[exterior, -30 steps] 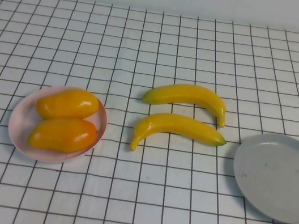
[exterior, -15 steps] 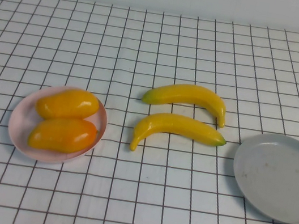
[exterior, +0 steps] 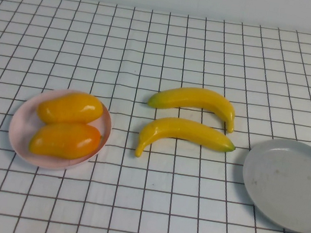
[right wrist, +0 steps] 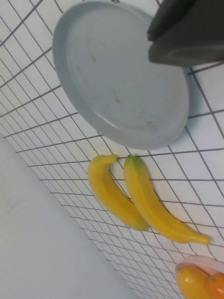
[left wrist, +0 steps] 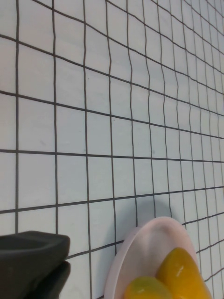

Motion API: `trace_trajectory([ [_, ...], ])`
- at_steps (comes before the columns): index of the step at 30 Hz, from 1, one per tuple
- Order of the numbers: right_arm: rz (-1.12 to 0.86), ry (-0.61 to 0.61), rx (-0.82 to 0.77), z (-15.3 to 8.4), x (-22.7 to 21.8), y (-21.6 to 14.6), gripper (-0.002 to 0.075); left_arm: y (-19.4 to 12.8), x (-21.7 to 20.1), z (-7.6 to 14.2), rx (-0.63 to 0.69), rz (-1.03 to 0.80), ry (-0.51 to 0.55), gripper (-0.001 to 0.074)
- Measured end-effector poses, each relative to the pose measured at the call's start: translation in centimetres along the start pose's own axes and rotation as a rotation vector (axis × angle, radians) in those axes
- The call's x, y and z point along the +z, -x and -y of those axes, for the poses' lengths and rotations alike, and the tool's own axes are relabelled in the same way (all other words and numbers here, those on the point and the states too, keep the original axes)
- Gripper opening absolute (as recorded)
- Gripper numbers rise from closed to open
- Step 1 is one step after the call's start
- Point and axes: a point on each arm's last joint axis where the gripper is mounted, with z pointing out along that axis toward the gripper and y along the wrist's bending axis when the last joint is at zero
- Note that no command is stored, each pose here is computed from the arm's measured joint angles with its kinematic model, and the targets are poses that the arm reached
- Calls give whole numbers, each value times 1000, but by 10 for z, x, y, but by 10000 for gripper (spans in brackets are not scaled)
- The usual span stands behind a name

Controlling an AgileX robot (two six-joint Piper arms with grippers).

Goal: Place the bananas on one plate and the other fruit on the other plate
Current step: Put another type of fruit in the right plate

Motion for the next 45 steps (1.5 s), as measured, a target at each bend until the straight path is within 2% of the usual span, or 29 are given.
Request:
trace_trajectory([
  [14, -4, 1, 2, 0, 0, 0, -16, 0, 0, 0, 0, 0, 0, -4],
  [16, -1, -16, -62, 1, 0, 0, -16, 0, 0, 0, 0, 0, 0, -4],
  [18, 24, -51, -221, 4, 0, 3, -16, 0, 0, 0, 1, 0, 0, -4],
  [20, 59, -52, -258, 4, 0, 6, -16, 0, 0, 0, 1, 0, 0, -4],
  [22, 80, -8, -116, 0, 0, 7, -16, 0, 0, 0, 2, 0, 0, -4],
  [24, 77, 70, 141, -6, 0, 7, -17, 0, 0, 0, 2, 0, 0, -4],
  [26, 68, 130, 321, -11, -1, 8, -16, 0, 0, 0, 3, 0, 0, -4],
  [29, 67, 161, 371, -13, -1, 9, -16, 0, 0, 0, 3, 0, 0, -4],
  [35, 78, 169, 335, -14, -2, 9, -16, 0, 0, 0, 5, 0, 0, -4],
  [37, 79, 163, 279, -14, -1, 9, -16, 0, 0, 0, 5, 0, 0, -4],
  [40, 55, 148, 152, -15, -2, 8, -16, 0, 0, 0, 5, 0, 0, -4],
  [45, -148, 43, -207, -52, -3, 45, -16, 0, 0, 0, 5, 0, 0, -4],
])
